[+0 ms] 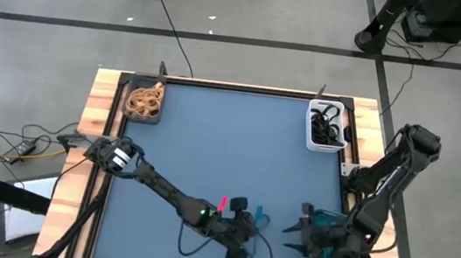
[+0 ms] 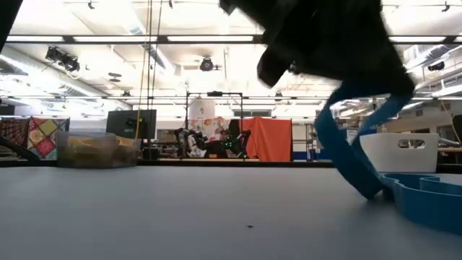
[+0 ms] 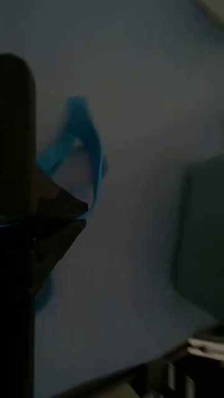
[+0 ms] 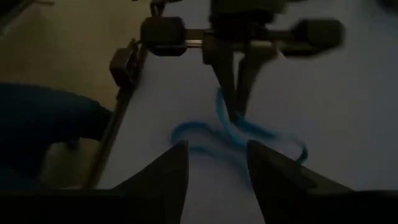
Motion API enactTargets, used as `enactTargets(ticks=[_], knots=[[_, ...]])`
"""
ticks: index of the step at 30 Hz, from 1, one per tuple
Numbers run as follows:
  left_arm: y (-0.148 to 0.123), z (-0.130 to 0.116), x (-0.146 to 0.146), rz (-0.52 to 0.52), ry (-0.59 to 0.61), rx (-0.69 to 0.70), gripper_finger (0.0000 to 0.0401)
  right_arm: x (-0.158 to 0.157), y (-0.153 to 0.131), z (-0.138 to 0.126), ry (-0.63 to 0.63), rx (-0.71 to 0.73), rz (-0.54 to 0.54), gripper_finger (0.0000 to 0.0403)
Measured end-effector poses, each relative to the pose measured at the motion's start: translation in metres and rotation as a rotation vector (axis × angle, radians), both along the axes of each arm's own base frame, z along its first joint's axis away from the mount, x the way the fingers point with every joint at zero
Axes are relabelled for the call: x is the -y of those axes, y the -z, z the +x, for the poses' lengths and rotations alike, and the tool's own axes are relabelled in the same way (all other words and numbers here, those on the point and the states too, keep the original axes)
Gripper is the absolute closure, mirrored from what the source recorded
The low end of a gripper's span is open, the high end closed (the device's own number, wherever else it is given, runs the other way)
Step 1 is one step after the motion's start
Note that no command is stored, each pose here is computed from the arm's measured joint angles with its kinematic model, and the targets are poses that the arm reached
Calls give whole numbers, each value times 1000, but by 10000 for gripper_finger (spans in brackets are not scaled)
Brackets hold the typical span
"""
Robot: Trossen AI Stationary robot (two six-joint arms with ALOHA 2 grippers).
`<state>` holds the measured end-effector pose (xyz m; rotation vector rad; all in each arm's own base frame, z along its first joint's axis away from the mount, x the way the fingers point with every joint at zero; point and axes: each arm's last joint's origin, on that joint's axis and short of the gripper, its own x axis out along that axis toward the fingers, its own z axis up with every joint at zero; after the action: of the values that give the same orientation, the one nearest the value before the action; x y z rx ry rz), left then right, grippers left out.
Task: Sort rubber bands into baskets
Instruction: Put the blue rubber band into the blue bin
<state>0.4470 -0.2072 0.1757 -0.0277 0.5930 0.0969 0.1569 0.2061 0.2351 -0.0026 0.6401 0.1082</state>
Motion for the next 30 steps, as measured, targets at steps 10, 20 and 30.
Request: enactTargets(ticks=[10,20,30], knots=[[-8,3,2,-7,20,24,394,-7,30,41,-155,55,-370,212],[-8,2,5,-10,31,23,389,8,67,73,-175,-99,-448,179],[-8,2,4,-9,29,21,387,10,73,78,-204,-125,-428,270]])
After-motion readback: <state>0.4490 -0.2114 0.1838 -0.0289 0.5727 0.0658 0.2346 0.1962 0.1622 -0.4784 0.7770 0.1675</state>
